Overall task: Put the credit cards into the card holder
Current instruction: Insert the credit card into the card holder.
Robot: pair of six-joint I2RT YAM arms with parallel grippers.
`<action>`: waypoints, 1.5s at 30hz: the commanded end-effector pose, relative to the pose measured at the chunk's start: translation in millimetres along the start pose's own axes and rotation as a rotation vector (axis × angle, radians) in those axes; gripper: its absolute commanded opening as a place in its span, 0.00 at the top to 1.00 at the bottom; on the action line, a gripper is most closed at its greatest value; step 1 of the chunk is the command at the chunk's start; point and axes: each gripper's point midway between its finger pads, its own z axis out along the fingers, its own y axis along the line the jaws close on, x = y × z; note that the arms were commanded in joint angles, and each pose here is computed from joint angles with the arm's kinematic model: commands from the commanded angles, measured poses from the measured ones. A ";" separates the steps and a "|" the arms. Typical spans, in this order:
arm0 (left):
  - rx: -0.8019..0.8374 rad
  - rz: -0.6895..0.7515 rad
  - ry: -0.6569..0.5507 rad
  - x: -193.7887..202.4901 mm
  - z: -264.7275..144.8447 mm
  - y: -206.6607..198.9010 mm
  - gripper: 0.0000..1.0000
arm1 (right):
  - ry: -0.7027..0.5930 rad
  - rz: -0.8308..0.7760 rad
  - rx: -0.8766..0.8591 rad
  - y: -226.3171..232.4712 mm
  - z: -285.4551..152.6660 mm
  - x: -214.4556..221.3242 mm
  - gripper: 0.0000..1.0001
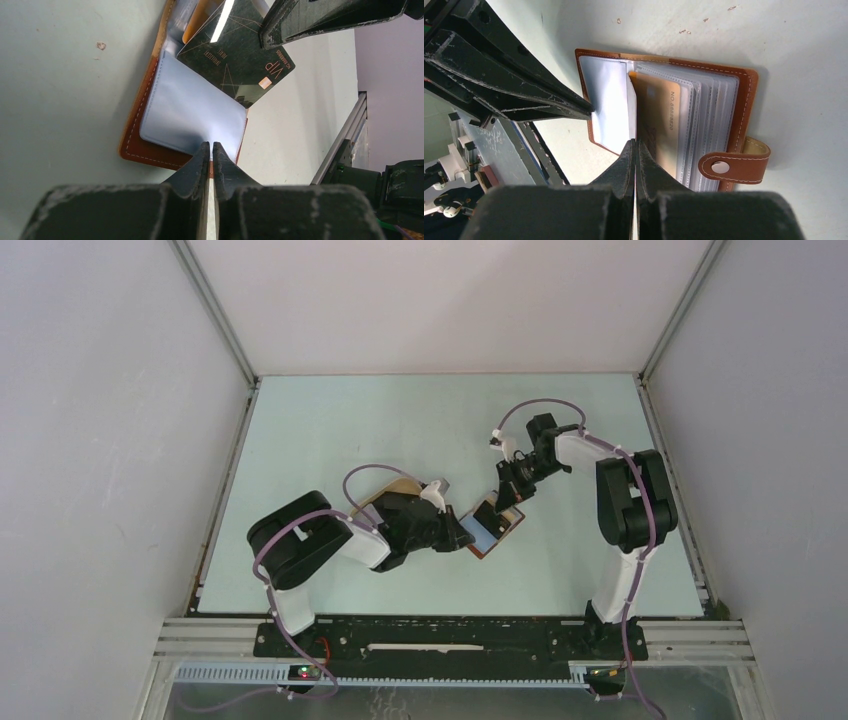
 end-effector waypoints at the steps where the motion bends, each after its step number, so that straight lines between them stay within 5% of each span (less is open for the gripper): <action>1: -0.046 0.011 0.024 11.4 -2.4 16.1 0.90 | 0.003 0.045 -0.002 -1.6 4.5 -3.2 1.00; 16: -0.023 -0.019 0.024 14.3 -3.2 14.2 0.92 | -0.144 0.084 -0.026 -3.7 -13.4 -17.6 1.00; 45: -0.033 -0.023 0.021 13.9 -6.8 20.3 0.91 | 0.037 -0.012 0.104 -3.8 10.6 3.3 1.00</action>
